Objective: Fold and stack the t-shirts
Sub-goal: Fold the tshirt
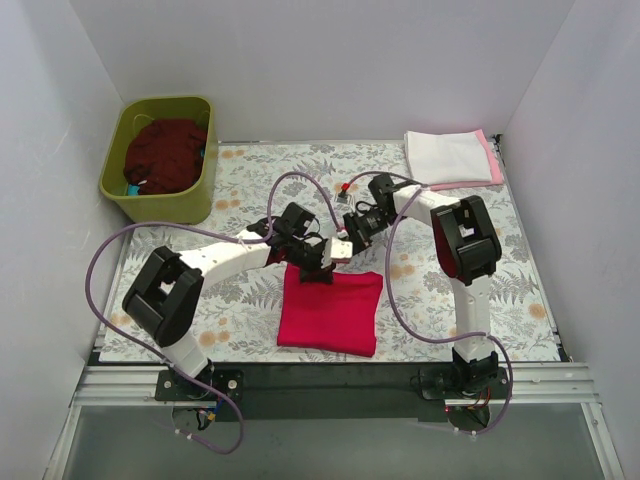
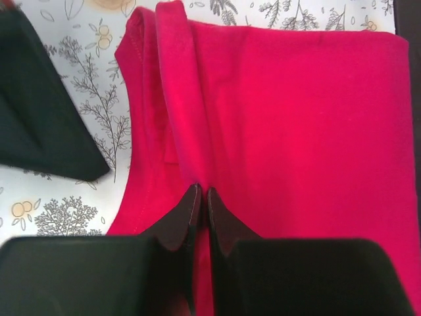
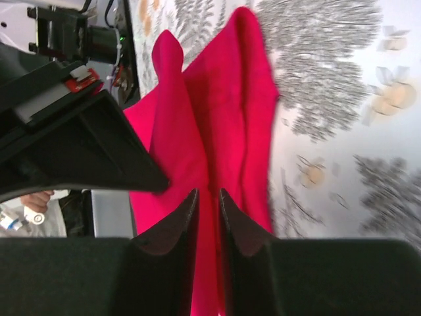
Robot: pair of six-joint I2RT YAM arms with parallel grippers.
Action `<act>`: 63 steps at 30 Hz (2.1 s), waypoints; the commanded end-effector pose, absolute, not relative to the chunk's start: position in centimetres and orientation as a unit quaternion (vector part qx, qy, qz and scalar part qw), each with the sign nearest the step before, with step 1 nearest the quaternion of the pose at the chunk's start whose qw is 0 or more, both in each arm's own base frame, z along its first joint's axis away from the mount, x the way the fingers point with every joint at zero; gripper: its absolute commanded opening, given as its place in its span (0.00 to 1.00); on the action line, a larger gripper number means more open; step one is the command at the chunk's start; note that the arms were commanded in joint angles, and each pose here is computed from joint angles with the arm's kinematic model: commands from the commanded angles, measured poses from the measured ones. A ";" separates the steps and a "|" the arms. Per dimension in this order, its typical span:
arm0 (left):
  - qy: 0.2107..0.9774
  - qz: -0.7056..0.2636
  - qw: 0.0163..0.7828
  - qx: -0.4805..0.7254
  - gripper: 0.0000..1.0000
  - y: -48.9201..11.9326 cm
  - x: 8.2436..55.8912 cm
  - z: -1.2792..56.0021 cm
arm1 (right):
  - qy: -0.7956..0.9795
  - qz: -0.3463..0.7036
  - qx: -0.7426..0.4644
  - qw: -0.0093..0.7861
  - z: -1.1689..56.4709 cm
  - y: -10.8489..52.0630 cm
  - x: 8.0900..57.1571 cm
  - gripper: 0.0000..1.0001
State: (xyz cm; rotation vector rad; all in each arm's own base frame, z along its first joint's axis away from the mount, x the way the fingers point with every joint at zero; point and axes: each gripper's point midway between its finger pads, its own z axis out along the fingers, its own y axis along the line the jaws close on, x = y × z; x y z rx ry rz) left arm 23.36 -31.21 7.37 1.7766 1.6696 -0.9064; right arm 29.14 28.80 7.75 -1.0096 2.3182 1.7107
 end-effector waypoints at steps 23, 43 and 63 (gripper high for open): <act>0.556 -0.249 0.401 0.685 0.00 -32.6 26.7 13.2 | 0.759 0.582 -0.278 -0.088 -0.2 29.8 23.3 0.18; 0.551 -0.212 0.422 0.688 0.00 -32.8 28.9 11.9 | 0.754 0.587 -0.281 -0.091 -0.1 29.8 22.7 0.19; 0.614 -0.226 0.408 0.637 0.37 -30.4 26.8 15.9 | 0.800 0.445 -0.399 0.053 4.4 30.0 30.9 0.38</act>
